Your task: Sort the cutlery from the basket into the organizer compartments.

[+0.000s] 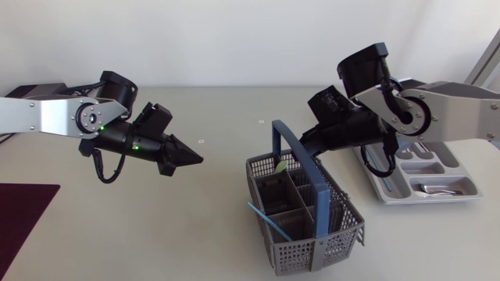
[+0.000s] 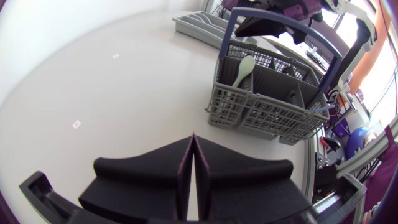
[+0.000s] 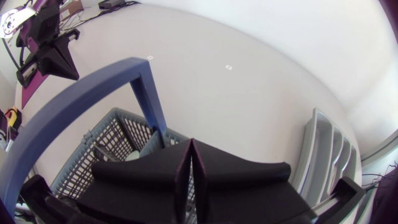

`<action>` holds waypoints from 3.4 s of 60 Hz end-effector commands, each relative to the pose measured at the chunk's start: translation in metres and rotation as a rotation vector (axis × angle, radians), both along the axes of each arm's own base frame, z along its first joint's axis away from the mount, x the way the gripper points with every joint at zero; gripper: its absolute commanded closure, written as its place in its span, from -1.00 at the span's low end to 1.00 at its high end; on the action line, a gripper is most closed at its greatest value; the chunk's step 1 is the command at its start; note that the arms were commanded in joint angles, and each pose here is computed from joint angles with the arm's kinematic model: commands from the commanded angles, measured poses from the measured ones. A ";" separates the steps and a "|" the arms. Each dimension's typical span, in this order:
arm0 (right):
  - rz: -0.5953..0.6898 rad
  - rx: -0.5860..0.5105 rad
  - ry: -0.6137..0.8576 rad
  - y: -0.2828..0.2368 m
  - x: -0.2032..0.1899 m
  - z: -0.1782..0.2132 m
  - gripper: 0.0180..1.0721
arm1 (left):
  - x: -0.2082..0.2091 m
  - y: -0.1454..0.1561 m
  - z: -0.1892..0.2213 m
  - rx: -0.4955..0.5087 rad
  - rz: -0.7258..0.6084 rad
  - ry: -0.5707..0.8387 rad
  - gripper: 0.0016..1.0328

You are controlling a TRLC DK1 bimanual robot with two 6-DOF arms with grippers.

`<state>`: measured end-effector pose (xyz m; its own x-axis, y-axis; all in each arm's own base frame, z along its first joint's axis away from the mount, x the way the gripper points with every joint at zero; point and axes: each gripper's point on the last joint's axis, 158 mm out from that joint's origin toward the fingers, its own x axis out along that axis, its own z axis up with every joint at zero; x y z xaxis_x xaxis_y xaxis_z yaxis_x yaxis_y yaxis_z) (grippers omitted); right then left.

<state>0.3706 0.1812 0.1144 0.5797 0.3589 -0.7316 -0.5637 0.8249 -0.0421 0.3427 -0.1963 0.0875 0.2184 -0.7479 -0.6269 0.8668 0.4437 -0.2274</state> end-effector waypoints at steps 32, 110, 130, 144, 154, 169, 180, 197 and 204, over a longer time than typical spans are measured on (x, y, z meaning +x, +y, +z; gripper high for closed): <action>0.022 -0.024 -0.042 0.025 0.016 -0.010 0.88 | -0.004 0.004 0.006 -0.006 0.002 -0.015 0.94; 0.424 0.026 0.218 -0.004 -0.191 -0.010 0.88 | 0.076 -0.039 0.025 -0.092 0.057 -0.057 0.94; 0.571 -0.029 0.298 0.016 -0.228 -0.031 0.88 | 0.117 -0.080 0.017 -0.132 0.064 -0.043 0.94; 0.559 -0.083 0.307 0.019 -0.204 -0.059 0.88 | 0.123 -0.111 -0.005 -0.129 0.021 -0.012 0.94; 0.499 -0.139 0.260 0.008 -0.173 -0.073 0.88 | 0.116 -0.121 -0.026 -0.097 -0.025 0.016 0.94; 0.400 -0.185 0.177 -0.006 -0.126 -0.076 0.88 | 0.114 -0.112 -0.037 -0.068 -0.049 0.031 0.94; 0.343 -0.192 0.138 -0.012 -0.095 -0.075 0.88 | 0.101 -0.089 -0.044 -0.031 -0.061 0.051 0.94; 0.260 -0.164 0.074 -0.005 -0.039 -0.074 0.88 | 0.072 -0.046 -0.033 -0.032 -0.044 0.043 0.94; 0.238 -0.140 0.053 0.003 -0.021 -0.071 0.88 | 0.054 -0.029 -0.031 -0.024 -0.038 0.040 0.94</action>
<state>0.3229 0.1682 0.0276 0.3982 0.3396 -0.8521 -0.7604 0.6418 -0.0996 0.4316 -0.2196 0.0529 0.2322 -0.7423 -0.6286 0.8486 0.4704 -0.2421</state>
